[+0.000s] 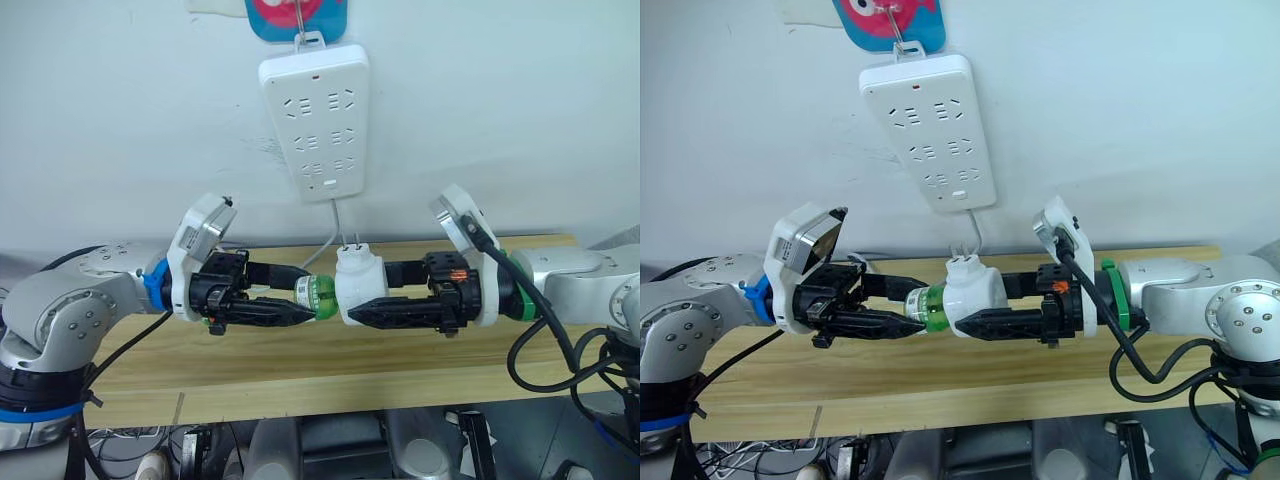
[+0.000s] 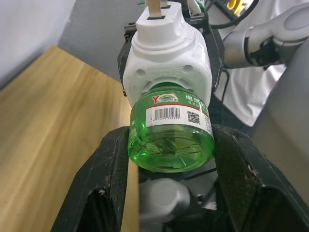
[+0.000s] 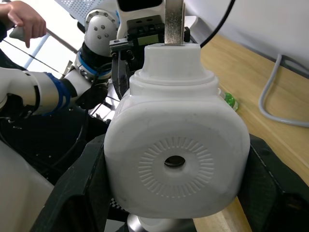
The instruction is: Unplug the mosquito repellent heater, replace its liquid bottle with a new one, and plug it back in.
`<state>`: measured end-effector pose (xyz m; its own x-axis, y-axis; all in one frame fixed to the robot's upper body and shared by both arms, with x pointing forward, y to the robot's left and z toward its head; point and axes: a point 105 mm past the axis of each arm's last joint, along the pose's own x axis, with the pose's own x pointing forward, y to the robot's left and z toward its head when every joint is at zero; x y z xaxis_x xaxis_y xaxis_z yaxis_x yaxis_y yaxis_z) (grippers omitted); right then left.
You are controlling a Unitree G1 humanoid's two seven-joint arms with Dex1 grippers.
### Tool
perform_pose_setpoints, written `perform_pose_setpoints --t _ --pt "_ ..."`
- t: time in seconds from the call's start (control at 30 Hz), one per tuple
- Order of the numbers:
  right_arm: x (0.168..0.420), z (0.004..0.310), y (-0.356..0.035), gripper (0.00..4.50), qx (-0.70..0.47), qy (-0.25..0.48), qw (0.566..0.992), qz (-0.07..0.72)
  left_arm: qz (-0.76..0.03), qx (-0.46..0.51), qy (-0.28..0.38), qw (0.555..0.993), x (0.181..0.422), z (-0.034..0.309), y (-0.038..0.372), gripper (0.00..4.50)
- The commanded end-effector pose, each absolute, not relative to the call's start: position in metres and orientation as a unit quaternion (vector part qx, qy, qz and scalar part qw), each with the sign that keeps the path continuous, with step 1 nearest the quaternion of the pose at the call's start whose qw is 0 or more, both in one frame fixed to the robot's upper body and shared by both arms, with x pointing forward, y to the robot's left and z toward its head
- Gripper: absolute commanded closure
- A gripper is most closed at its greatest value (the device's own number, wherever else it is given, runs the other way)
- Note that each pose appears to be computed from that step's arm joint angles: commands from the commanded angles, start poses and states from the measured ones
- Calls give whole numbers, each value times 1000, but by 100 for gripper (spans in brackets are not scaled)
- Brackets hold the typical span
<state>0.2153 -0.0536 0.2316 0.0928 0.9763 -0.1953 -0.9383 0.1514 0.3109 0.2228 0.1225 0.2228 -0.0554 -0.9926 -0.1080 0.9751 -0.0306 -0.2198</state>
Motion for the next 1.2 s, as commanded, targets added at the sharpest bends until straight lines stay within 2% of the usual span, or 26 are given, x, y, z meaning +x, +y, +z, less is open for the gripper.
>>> perform_pose_setpoints --t 0.03,0.33,0.57,0.7,0.83,1.2 --pt "224 232 -61 145 39 174 760 624 -748 -42 114 652 204 237 121 225" --pt "227 230 -64 145 31 173 765 620 -737 -75 143 657 207 239 124 225" --pt "227 229 -63 145 10 166 766 621 -736 -54 171 653 205 232 127 225" --pt "230 231 -62 145 4 157 767 623 -741 -57 149 652 208 240 124 225" --pt "233 242 -69 145 44 144 765 626 -734 -53 143 662 208 237 129 225" --pt "213 250 -83 145 56 155 721 673 -716 -38 91 691 209 223 139 225"
